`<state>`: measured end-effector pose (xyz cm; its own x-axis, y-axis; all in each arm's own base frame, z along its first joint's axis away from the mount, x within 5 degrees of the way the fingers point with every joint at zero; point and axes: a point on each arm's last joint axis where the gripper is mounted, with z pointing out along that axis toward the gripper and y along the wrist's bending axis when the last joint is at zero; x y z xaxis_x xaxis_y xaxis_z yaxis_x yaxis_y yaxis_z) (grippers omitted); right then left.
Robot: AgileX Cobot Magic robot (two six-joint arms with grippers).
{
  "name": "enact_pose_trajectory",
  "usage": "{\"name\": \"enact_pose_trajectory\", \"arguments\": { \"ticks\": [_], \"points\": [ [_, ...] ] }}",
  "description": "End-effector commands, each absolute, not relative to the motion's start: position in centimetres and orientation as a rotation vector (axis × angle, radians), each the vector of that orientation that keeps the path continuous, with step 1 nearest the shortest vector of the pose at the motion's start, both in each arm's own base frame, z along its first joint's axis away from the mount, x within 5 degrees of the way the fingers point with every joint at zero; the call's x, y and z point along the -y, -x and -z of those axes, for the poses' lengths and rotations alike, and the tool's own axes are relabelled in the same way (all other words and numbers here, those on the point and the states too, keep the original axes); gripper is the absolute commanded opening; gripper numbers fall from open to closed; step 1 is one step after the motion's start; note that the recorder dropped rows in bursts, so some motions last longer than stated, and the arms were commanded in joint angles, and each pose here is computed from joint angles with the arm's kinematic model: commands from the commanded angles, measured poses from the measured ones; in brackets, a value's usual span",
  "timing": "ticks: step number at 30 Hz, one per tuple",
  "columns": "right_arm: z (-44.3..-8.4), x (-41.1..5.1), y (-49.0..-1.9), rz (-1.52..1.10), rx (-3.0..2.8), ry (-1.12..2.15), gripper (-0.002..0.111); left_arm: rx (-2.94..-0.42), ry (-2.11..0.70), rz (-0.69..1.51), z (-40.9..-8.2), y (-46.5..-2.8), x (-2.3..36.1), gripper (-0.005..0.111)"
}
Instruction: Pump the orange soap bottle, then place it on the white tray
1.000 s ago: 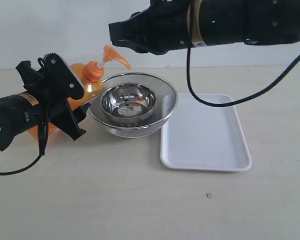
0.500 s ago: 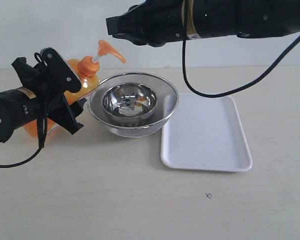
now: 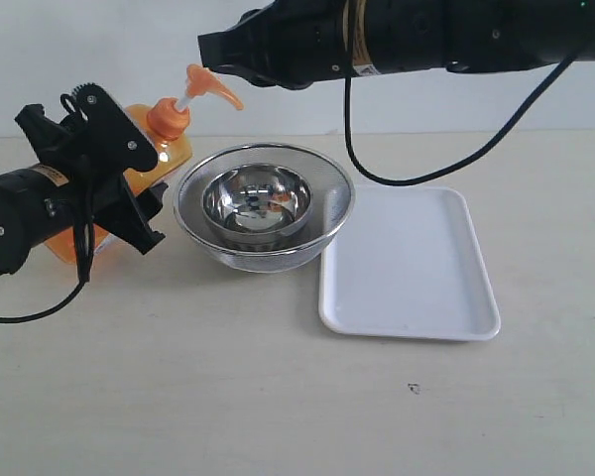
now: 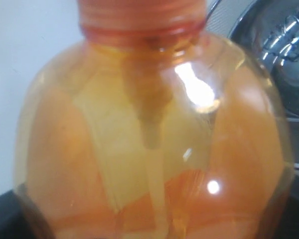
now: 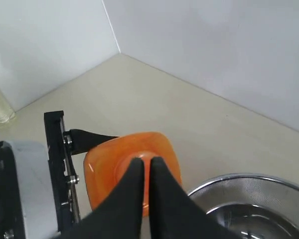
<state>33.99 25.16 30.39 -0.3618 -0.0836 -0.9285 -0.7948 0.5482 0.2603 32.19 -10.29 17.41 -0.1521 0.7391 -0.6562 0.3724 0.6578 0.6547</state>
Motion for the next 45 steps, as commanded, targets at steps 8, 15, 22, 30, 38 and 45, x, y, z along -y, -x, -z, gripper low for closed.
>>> {"name": "enact_pose_trajectory", "arguments": {
  "ticks": [8, 15, 22, 30, 38, 45],
  "points": [
    [-28.5, -26.9, -35.3, -0.975, -1.814, 0.739, 0.0, -1.688, -0.881, -0.447, -18.7, -32.8, 10.4, 0.005],
    [-27.3, -28.0, -34.7, -1.012, -1.877, 0.742, 0.0, -1.666, -0.899, -0.445, -18.8, -32.8, 10.6, 0.005],
    [-25.9, -28.3, -34.9, -1.017, -1.93, 0.753, 0.0, -1.671, -0.888, -0.434, -18.8, -32.8, 10.6, 0.005],
    [-24.1, -29.6, -34.3, -1.03, -1.964, 0.81, 0.0, -1.669, -0.883, -0.419, -18.8, -32.8, 10.7, 0.005],
    [-22.3, -30.8, -34.0, -1.017, -2.004, 0.821, 0.0, -1.668, -0.882, -0.412, -18.8, -32.8, 10.7, 0.005],
    [-22.4, -30.7, -34.0, -1.006, -2.0, 0.817, 0.0, -1.664, -0.89, -0.401, -18.8, -32.8, 10.8, 0.005]
  ]
}}
